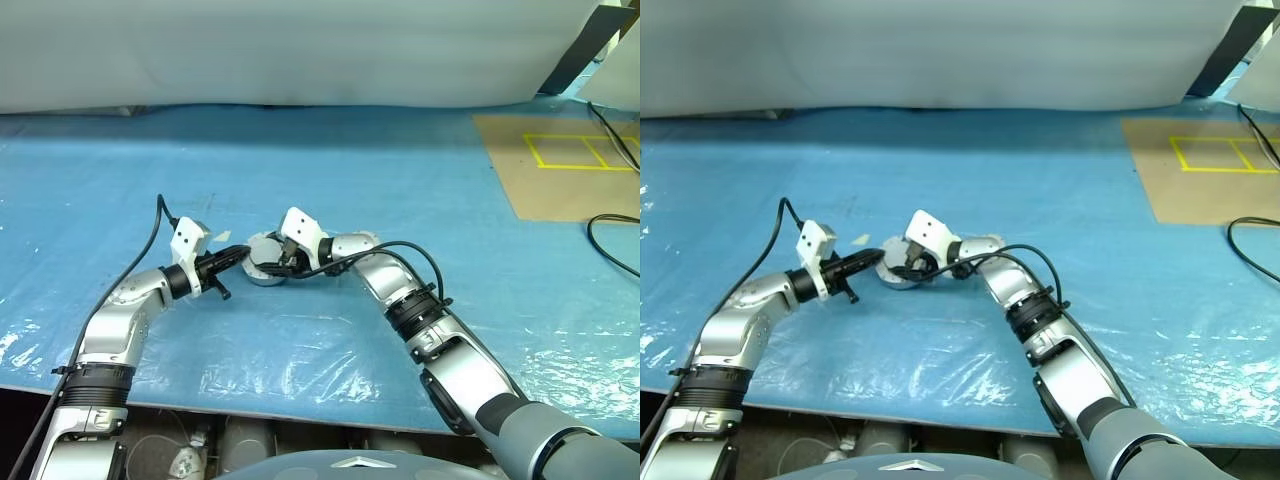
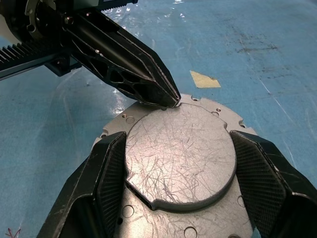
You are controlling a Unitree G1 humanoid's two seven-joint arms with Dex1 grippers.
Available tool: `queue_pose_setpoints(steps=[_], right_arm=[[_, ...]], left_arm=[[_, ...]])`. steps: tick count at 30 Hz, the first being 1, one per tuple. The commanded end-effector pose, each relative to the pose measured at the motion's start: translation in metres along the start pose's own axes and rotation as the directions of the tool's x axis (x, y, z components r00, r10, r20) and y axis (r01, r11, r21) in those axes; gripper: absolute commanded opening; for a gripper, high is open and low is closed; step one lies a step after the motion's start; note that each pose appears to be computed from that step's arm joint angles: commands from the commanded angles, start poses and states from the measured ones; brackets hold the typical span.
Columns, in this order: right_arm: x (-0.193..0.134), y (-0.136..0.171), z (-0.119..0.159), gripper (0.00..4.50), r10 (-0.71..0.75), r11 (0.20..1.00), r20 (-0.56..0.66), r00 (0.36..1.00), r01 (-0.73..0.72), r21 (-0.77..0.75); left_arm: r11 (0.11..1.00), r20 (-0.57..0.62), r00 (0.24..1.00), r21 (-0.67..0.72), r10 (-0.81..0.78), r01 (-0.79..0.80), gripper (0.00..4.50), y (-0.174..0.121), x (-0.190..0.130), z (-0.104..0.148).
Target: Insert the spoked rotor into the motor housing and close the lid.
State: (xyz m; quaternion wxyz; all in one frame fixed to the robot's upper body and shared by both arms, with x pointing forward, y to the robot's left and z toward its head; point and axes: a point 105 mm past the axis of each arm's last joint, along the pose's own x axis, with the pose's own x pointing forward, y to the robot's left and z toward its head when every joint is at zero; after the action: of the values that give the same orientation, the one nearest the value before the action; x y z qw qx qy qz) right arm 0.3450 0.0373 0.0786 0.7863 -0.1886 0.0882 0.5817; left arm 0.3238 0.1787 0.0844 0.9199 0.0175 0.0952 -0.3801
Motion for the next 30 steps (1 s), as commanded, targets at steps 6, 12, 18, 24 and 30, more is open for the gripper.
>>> queue_pose_setpoints(steps=[6,12,18,24,30], right_arm=[[-0.013,0.005,-0.06,2.95,0.002,0.988,-0.189,0.982,0.027,0.152],[-0.012,0.005,-0.056,2.95,0.002,0.987,-0.175,0.985,0.026,0.159],[-0.012,0.005,-0.048,3.3,-0.009,0.984,-0.134,0.991,0.032,0.177],[-0.021,-0.005,-0.018,4.48,-0.019,0.986,0.003,1.0,0.018,0.163],[-0.04,-0.023,0.02,4.48,-0.059,0.975,0.181,0.982,0.018,0.22]], left_arm=[[1.0,-0.073,0.997,-0.014,-0.027,0.026,0.04,-0.002,-0.006,-0.017],[0.998,-0.073,0.995,-0.014,-0.067,0.066,0.04,-0.013,0.002,-0.017],[0.998,-0.08,0.994,0.004,-0.068,0.069,0.01,-0.014,0.004,-0.02],[0.998,-0.056,0.997,-0.011,-0.057,0.056,0.0,-0.011,0.005,-0.015],[0.998,-0.079,0.995,0.014,-0.055,0.056,0.0,-0.008,0.004,-0.018]])
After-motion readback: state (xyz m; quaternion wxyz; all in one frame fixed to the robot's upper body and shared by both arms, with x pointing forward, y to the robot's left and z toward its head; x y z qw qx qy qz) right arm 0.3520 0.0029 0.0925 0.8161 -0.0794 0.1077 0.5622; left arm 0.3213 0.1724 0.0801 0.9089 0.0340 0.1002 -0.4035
